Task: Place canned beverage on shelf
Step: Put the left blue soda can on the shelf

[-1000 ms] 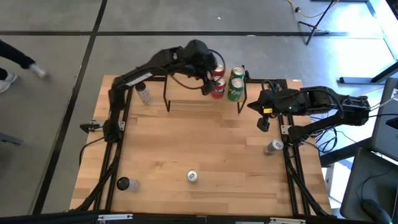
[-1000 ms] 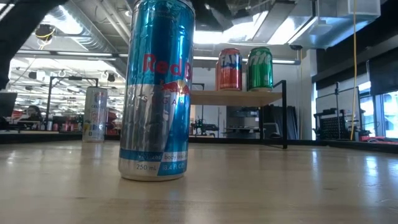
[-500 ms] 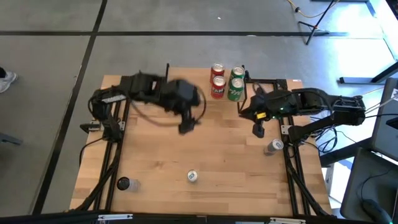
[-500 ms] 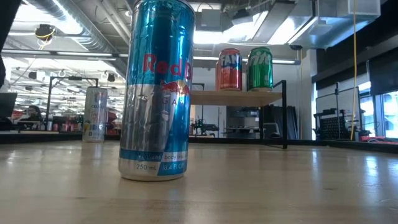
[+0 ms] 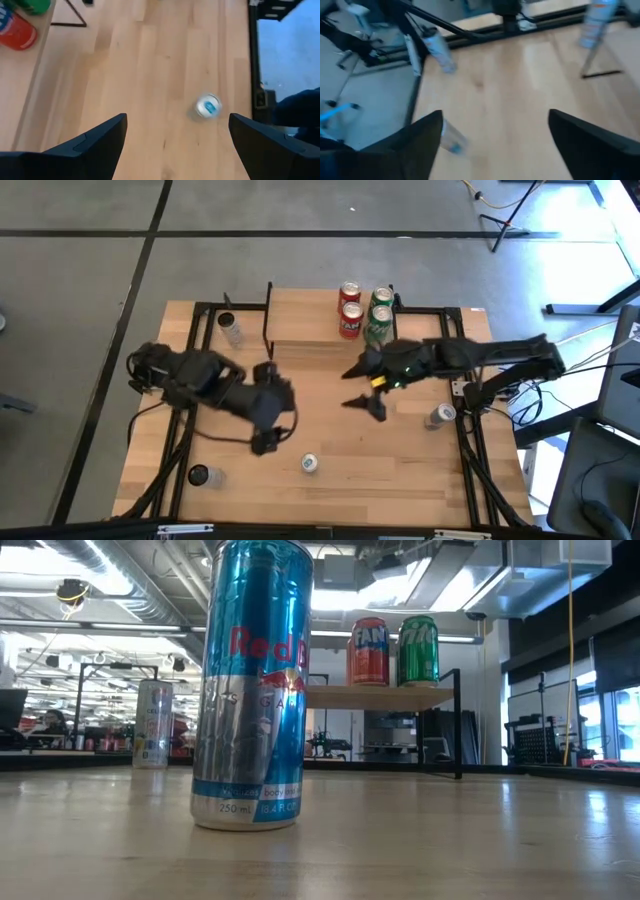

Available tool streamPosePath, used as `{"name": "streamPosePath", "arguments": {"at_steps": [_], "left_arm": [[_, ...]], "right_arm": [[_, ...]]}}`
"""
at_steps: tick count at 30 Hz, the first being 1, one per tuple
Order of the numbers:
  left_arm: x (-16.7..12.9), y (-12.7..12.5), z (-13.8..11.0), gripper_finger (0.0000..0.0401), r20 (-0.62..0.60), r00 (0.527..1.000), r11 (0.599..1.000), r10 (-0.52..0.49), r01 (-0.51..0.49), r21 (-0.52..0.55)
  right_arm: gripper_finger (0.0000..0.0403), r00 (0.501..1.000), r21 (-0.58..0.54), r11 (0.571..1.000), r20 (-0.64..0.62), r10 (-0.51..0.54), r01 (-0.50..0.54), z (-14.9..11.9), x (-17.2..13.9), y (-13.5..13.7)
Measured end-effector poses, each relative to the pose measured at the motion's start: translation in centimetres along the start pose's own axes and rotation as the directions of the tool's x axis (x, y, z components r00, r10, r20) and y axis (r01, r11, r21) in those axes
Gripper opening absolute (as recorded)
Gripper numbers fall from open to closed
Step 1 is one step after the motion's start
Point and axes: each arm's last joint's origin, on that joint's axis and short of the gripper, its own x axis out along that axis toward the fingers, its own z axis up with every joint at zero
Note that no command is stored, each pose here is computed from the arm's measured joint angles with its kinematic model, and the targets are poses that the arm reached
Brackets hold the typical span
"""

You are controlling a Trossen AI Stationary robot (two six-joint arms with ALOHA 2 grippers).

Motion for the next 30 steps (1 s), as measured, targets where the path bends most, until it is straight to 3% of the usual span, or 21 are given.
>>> {"name": "streamPosePath", "arguments": {"at_steps": [4, 9, 17, 22, 30], "left_arm": [[-2.3, -1.9, -1.7, 0.0337, 0.04, 0.999, 0.998, -0.025, 0.023, 0.05], [-3.0, -3.0, -3.5, 0.0337, 0.037, 0.999, 0.997, -0.023, 0.02, 0.076], [1.1, -3.7, -5.4, 0.0337, -0.009, 1.0, 0.999, -0.016, 0.016, 0.041], [3.9, -3.6, -5.7, 0.0337, -0.04, 0.999, 0.995, -0.026, 0.022, -0.096], [7.0, -4.5, -5.1, 0.0337, 0.048, 0.996, 0.953, -0.073, 0.083, -0.292]], "right_arm": [[0.0395, 1.0, 0.053, 0.998, 0.004, 0.028, -0.028, -0.5, 1.7, 1.8], [0.0394, 0.999, 0.159, 0.987, -0.031, 0.025, -0.019, -1.7, 1.8, 4.2], [0.0368, 0.988, 0.155, 0.983, -0.127, -0.082, 0.102, -5.3, 0.6, 8.6], [0.0353, 0.973, 0.081, 0.984, -0.186, -0.14, 0.157, -7.7, -0.6, 10.9], [0.0348, 0.957, 0.001, 0.983, -0.231, -0.178, 0.183, -11.2, -2.1, 13.4]]}}
